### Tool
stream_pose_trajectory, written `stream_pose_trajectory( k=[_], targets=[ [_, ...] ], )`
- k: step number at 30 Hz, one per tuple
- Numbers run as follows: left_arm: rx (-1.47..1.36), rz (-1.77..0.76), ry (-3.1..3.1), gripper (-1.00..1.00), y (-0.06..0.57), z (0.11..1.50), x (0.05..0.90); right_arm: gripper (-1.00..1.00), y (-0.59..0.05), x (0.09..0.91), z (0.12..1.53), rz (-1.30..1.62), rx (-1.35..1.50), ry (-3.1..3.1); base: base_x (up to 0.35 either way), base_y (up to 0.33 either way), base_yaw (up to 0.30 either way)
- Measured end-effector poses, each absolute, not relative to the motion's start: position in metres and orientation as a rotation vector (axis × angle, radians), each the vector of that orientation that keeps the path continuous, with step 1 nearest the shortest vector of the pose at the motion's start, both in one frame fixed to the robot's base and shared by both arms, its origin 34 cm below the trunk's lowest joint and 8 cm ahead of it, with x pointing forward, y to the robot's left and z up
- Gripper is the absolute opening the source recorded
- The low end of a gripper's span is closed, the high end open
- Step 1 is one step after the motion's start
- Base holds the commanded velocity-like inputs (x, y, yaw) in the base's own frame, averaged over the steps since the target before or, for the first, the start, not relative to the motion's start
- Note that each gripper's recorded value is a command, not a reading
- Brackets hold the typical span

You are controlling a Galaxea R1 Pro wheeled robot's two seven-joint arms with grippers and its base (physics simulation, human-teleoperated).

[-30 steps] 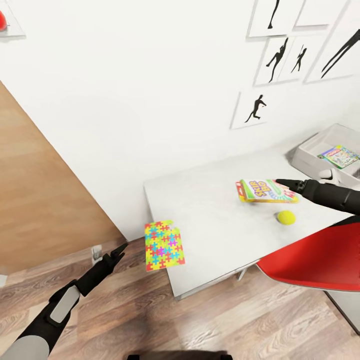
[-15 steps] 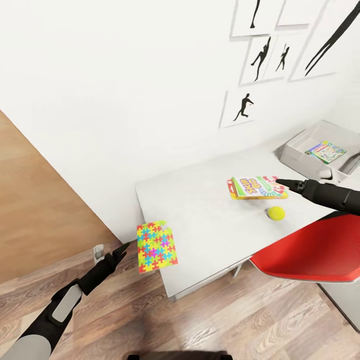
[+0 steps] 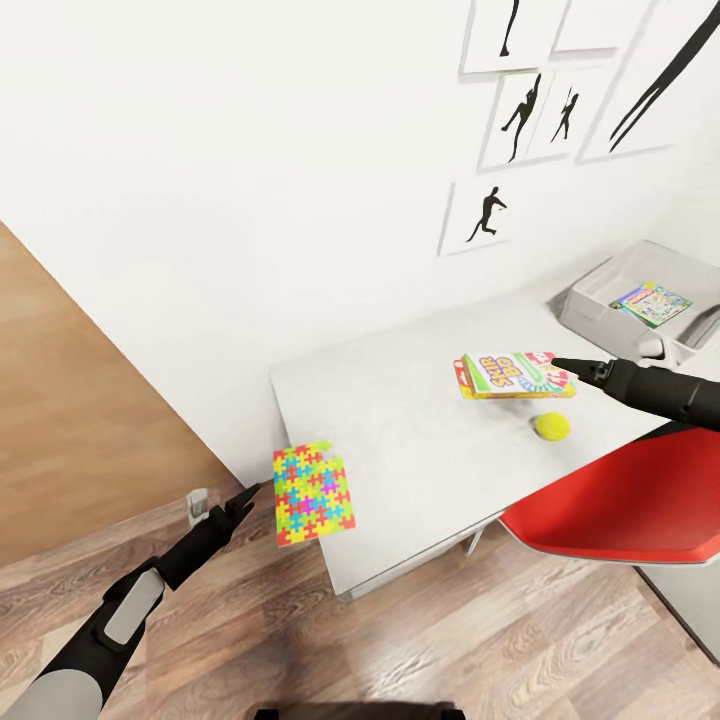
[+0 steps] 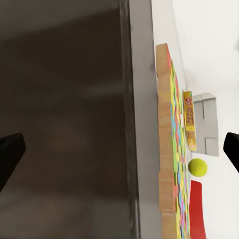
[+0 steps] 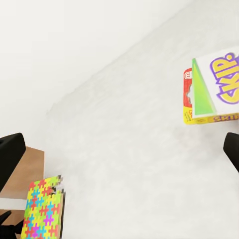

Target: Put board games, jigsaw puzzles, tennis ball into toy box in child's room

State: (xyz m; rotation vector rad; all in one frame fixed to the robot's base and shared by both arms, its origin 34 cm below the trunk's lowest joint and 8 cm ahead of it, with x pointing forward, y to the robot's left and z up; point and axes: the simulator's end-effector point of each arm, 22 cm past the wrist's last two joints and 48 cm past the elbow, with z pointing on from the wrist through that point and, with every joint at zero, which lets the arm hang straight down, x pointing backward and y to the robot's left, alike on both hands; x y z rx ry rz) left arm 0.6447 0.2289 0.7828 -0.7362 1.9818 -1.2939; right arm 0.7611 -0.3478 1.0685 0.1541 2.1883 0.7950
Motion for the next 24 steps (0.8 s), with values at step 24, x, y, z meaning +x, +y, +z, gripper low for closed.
stream_pose_trajectory(
  k=[24],
  targets=[
    [-0.741, -1.291, 1.986, 1.00, 0.2291, 0.7811, 0.6428, 1.00, -0.3456, 0.7610, 1.0676, 0.802, 0.155, 2.188, 0.030, 0.000, -0.005]
  ],
)
